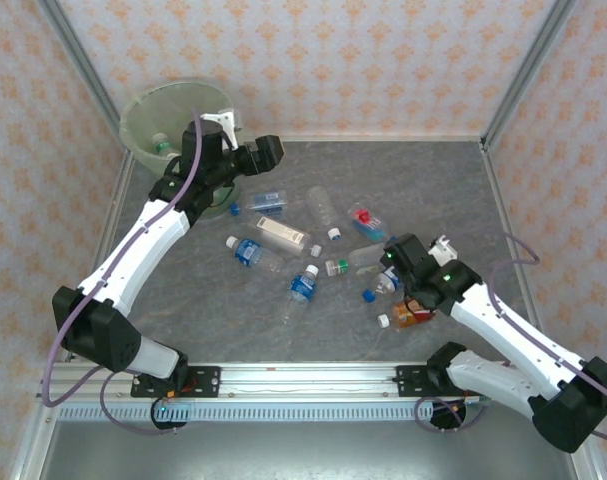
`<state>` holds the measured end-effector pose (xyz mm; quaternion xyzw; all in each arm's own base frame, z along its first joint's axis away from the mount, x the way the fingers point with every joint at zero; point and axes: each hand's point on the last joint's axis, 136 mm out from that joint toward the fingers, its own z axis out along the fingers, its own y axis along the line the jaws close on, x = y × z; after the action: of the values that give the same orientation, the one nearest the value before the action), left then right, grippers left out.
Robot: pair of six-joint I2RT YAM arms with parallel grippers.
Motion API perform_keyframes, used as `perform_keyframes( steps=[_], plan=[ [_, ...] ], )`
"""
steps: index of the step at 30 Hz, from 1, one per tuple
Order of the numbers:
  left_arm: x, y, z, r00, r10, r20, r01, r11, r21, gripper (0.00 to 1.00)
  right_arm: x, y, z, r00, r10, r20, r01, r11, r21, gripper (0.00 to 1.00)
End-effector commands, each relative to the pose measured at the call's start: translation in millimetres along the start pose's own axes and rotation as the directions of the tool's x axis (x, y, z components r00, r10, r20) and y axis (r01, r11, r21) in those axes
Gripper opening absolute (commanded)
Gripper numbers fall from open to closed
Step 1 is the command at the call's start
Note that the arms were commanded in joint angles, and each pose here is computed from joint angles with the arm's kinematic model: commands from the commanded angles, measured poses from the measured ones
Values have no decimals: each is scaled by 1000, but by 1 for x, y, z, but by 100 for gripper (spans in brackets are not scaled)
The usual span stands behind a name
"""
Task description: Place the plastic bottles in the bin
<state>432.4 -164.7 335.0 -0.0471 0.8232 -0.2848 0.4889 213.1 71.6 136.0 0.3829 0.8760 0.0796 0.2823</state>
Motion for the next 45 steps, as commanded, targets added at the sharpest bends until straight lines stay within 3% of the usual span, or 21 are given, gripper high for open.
perform_keyframes(
  steps=[1, 21, 27, 32, 38, 45],
  plan=[
    [-9, -13, -7, 999, -6, 37, 4, 999, 53, 98, 10, -27, 0, 996, 79, -35, -77, 994, 75, 98],
    [-7, -7, -17, 999, 16, 44, -17, 1000, 17, 99, 78, -66, 33, 944, 190, -271, -167, 980, 108, 89],
    [-5, -5, -16, 999, 20, 36, -20, 1000, 11, 99, 92, -67, 46, 933, 188, -307, -169, 982, 90, 80],
    [-5, -4, -15, 999, 24, 34, -24, 1000, 4, 99, 89, -74, 52, 949, 160, -271, -134, 985, 112, 76],
    [-6, -4, -14, 999, 25, 34, -25, 1000, 2, 99, 78, -68, 52, 969, 93, -229, -71, 992, 101, 58],
    [-9, -7, -13, 999, 21, 38, -21, 1000, 12, 99, 33, -35, 25, 996, -13, -86, 16, 999, 35, 57]
  ],
)
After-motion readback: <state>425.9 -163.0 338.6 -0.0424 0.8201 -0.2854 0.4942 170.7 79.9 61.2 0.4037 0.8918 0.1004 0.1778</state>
